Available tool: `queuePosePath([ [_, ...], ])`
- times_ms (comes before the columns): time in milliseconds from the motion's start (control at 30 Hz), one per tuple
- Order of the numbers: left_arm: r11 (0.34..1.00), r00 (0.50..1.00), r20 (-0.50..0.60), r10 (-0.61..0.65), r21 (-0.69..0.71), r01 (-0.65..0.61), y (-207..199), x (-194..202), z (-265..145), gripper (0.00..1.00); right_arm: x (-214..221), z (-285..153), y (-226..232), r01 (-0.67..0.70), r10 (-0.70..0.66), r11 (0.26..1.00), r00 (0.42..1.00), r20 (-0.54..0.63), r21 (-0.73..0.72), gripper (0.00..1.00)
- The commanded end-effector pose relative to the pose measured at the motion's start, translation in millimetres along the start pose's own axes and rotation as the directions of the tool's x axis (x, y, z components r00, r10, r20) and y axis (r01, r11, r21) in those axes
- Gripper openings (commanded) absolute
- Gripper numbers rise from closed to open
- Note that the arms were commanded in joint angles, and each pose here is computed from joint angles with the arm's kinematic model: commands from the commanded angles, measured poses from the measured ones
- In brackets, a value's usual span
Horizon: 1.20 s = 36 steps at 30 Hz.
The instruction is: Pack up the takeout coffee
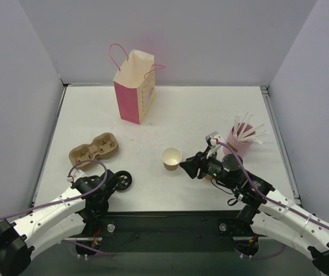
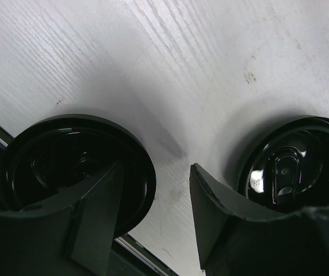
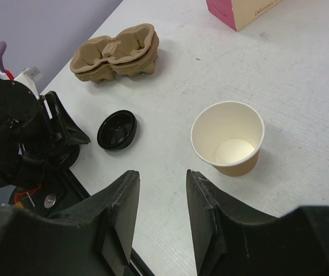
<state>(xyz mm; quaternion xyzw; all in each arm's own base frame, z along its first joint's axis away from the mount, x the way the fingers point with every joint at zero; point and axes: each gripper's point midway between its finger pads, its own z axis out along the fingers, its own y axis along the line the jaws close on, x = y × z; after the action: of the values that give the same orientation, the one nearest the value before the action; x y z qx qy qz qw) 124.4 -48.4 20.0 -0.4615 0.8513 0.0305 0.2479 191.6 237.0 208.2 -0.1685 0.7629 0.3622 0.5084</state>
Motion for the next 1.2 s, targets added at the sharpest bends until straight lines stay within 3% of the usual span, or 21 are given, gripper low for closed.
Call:
queuePosePath([
  [0, 0.999, 0.999, -0.036, -0.032, -0.005, 0.032, 1, 8, 3, 0.58, -22, -4, 7, 0.018, -0.018, 1.0, 0.998, 0.059, -0.009, 0.39],
  [200, 0.999, 0.998, -0.032, -0.054, -0.011, 0.054, 9, 5, 0, 0.34, -22, -3, 8, 0.015, -0.015, 1.0, 0.998, 0.057, -0.01, 0.39],
  [467, 0.992, 0.997, -0.056, -0.046, 0.112, 0.053, -4, -4, -22, 0.22, -30, -4, 16, 0.01, -0.007, 0.999, 0.997, 0.071, -0.036, 0.39],
  [600, 0.949, 0.997, -0.079, 0.014, 0.315, 0.012, -39, -10, -53, 0.22, -34, -3, 22, 0.006, -0.001, 0.998, 0.997, 0.073, -0.062, 0.4],
  [633, 0.912, 0.989, -0.082, 0.125, 0.402, -0.082, -50, -7, -68, 0.22, -35, -3, 25, -0.002, 0.008, 0.997, 0.997, 0.075, -0.077, 0.4],
  [767, 0.709, 0.959, -0.066, 0.276, 0.688, -0.157, -95, 0, -123, 0.2, -49, -4, 36, -0.042, 0.054, 0.992, 0.993, 0.1, -0.115, 0.41],
  [933, 0.645, 0.938, -0.07, 0.339, 0.743, -0.178, -100, 2, -149, 0.16, -59, -4, 46, -0.077, 0.097, 0.985, 0.987, 0.129, -0.154, 0.41],
  [967, 0.594, 0.939, -0.049, 0.341, 0.785, -0.175, -109, 0, -160, 0.16, -60, -3, 47, -0.079, 0.1, 0.984, 0.987, 0.129, -0.158, 0.41],
  [1000, 0.503, 0.919, -0.001, 0.394, 0.837, -0.214, -115, 4, -173, 0.17, -59, -2, 48, -0.082, 0.104, 0.983, 0.987, 0.124, -0.167, 0.41],
  [1067, 0.302, 0.921, 0.062, 0.385, 0.934, -0.19, -138, 3, -211, 0.17, -59, -1, 52, -0.094, 0.118, 0.978, 0.985, 0.125, -0.187, 0.42],
  [1100, 0.179, 0.898, 0.094, 0.43, 0.966, -0.187, -138, 13, -227, 0.18, -56, 0, 53, -0.134, 0.159, 0.971, 0.981, 0.115, -0.198, 0.42],
  [1133, 0.024, 0.915, 0.136, 0.38, 0.987, -0.156, -149, 7, -258, 0.2, -56, 2, 56, -0.16, 0.191, 0.961, 0.973, 0.127, -0.224, 0.42],
  [1167, -0.041, 0.914, 0.146, 0.378, 0.989, -0.141, -150, 9, -267, 0.22, -54, 3, 61, -0.184, 0.222, 0.948, 0.967, 0.124, -0.26, 0.42],
])
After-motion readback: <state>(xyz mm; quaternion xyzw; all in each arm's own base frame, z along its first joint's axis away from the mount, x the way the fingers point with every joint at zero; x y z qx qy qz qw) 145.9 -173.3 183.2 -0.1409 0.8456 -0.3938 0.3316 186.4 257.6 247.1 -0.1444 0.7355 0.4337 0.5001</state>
